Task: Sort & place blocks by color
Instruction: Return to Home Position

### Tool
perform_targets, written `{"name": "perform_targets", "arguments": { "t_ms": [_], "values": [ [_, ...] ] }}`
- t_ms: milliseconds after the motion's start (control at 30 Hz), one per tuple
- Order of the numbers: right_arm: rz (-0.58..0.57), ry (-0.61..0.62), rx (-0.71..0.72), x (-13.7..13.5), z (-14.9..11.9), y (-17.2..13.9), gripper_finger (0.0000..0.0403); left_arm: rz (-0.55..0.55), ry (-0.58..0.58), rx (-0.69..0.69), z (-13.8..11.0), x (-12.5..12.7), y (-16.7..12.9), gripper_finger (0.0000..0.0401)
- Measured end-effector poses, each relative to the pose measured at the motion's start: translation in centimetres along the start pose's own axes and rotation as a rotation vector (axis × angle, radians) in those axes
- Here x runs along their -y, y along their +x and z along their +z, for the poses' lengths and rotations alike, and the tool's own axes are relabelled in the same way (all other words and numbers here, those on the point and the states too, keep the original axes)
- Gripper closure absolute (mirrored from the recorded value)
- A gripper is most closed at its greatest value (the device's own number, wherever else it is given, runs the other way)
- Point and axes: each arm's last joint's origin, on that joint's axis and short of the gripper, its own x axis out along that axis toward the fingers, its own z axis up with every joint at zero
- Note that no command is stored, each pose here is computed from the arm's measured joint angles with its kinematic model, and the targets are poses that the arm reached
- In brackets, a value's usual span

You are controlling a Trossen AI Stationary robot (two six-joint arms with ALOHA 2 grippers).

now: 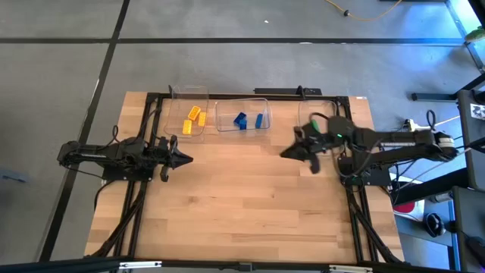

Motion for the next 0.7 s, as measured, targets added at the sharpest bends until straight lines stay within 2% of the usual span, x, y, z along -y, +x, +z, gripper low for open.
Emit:
{"name": "perform_targets", "arguments": {
  "t_ms": [133,267,467,700],
  "values": [
    [0.097,0.019,0.112,0.0,-3.5,-3.0,0.0399,0.000,0.000,0.000,0.0,0.0,0.0,0.0394],
    [0.178,0.005,0.159,-0.4,-6.0,-5.4,0.0401,0.000,0.000,0.000,0.0,0.0,0.0,0.0399],
    [0.118,-0.055,0.304,-0.8,-7.7,-7.0,0.0401,0.000,0.000,0.000,0.0,0.0,0.0,0.0396],
    [0.089,-0.131,0.266,0.0,-11.0,-6.4,0.0402,-0.001,0.000,0.000,0.0,0.0,0.0,0.0382]
  ]
}}
